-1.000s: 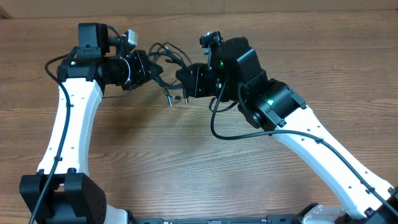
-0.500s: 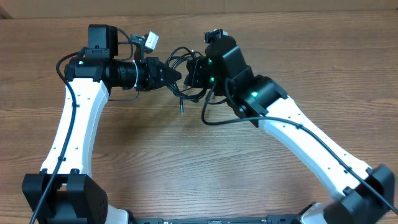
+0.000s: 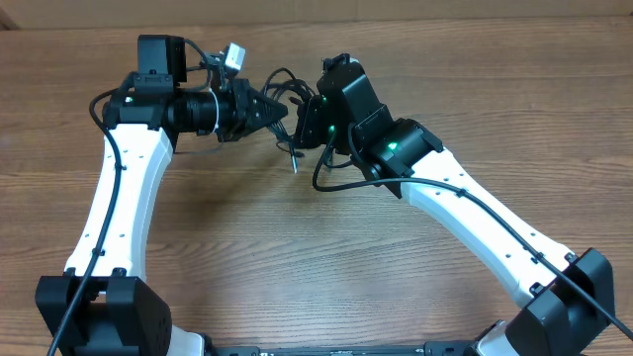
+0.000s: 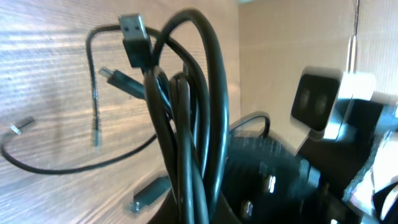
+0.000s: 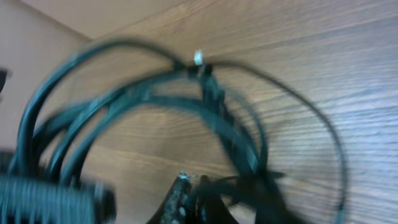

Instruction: Untangle cables

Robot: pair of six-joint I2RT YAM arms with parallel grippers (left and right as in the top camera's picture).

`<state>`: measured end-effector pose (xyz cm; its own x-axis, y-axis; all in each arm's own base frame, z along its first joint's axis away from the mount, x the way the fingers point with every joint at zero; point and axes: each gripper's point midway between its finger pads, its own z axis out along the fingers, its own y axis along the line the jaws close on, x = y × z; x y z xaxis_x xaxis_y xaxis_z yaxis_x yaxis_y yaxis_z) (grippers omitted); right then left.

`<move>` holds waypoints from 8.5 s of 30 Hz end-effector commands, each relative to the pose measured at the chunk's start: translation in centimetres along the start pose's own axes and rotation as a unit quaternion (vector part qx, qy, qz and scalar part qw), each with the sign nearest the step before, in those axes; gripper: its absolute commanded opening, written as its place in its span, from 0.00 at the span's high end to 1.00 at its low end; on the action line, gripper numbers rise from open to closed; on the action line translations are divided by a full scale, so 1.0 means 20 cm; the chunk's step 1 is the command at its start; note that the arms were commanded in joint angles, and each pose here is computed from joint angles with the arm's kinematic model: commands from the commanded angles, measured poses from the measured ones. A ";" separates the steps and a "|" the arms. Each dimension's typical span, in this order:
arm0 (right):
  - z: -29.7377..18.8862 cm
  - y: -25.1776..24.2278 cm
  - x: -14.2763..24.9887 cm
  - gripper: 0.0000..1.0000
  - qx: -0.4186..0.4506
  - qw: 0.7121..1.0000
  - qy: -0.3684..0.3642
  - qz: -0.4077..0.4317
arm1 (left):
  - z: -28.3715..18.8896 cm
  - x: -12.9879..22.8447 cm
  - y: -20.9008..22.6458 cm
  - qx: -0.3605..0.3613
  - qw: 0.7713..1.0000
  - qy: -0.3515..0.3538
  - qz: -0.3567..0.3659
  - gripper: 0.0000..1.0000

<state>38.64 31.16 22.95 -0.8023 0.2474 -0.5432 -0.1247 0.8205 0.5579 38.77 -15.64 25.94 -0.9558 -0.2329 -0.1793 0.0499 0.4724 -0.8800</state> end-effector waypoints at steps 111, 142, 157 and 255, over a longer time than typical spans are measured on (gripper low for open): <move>0.12 -0.62 -0.29 0.14 -0.099 0.984 0.061 -0.136 | 0.03 0.23 -0.22 0.104 0.983 0.082 0.123 0.96; 0.00 -0.37 0.17 0.43 0.025 0.980 0.195 -0.045 | 0.08 0.16 0.20 -0.171 0.983 0.030 0.066 0.96; 0.21 -0.26 0.27 0.62 0.004 0.976 0.174 -0.134 | 0.09 0.18 0.19 -0.168 0.983 0.036 0.062 0.96; -0.07 -0.14 0.24 0.76 -0.172 0.950 0.237 -0.107 | 0.09 0.11 0.13 -0.131 0.985 0.022 0.108 0.96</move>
<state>34.89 28.31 19.74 -0.9095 -0.1964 -0.3664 -0.4019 0.6406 0.6543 37.09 -16.57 22.20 -0.9417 -0.0596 -0.3312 0.1899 0.7186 -0.6690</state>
